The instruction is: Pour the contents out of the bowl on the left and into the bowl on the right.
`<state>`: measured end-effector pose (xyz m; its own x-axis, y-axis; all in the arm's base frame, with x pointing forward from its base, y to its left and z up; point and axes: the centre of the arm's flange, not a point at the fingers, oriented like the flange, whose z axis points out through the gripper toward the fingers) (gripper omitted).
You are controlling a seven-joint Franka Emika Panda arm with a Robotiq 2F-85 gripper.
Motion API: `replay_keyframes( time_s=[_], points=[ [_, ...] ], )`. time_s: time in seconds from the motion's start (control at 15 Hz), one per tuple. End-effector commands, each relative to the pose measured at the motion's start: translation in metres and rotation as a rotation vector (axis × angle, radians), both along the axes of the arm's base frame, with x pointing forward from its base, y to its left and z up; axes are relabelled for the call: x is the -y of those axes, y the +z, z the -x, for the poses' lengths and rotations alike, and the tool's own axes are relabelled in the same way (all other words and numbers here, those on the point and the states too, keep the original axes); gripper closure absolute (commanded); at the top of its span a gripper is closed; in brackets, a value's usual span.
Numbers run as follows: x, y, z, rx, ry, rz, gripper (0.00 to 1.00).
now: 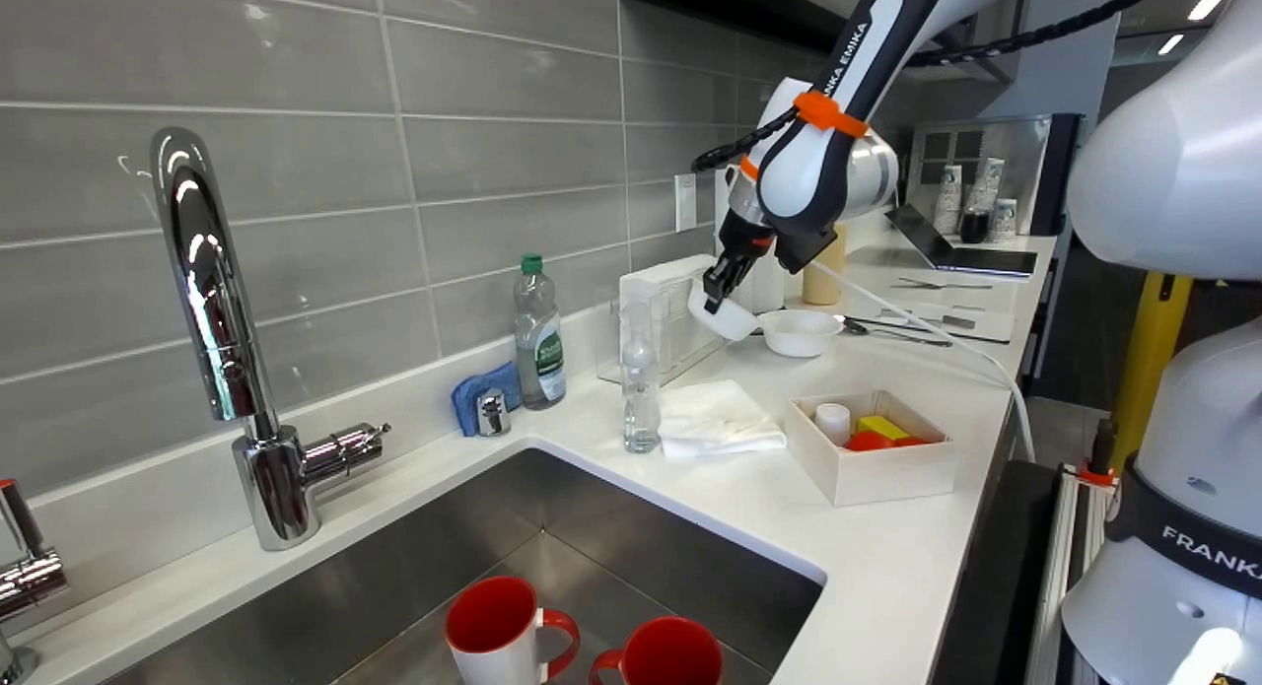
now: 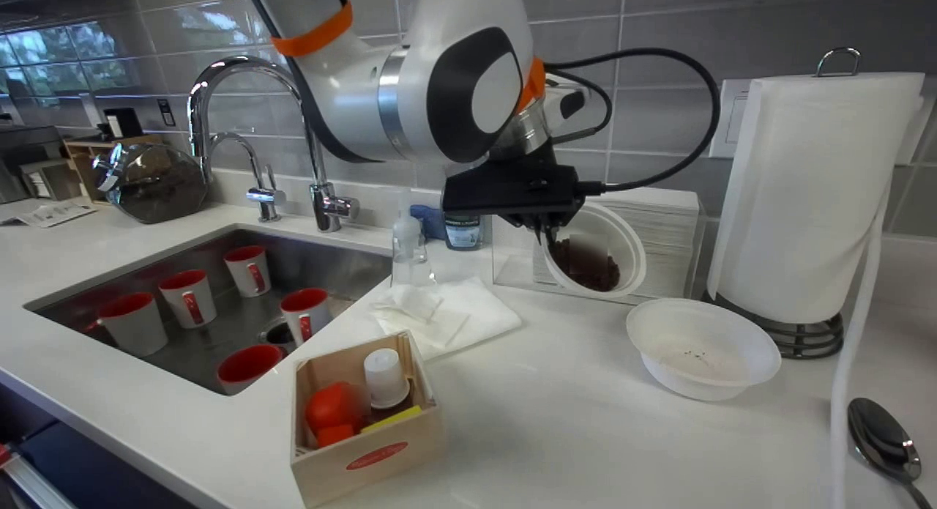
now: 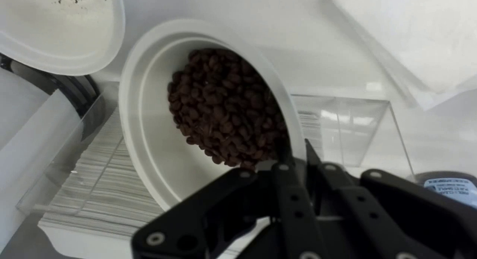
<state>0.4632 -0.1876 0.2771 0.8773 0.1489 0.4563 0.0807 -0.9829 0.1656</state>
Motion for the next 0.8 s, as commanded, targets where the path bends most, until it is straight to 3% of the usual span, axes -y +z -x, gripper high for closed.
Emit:
replay_keyframes(
  time_s=[0.0, 0.73],
  points=[
    [0.029, 0.057, 0.007, 0.003, 0.002, -0.009, 1.00],
    [0.091, 0.079, 0.019, 0.021, -0.025, -0.051, 1.00]
  ],
)
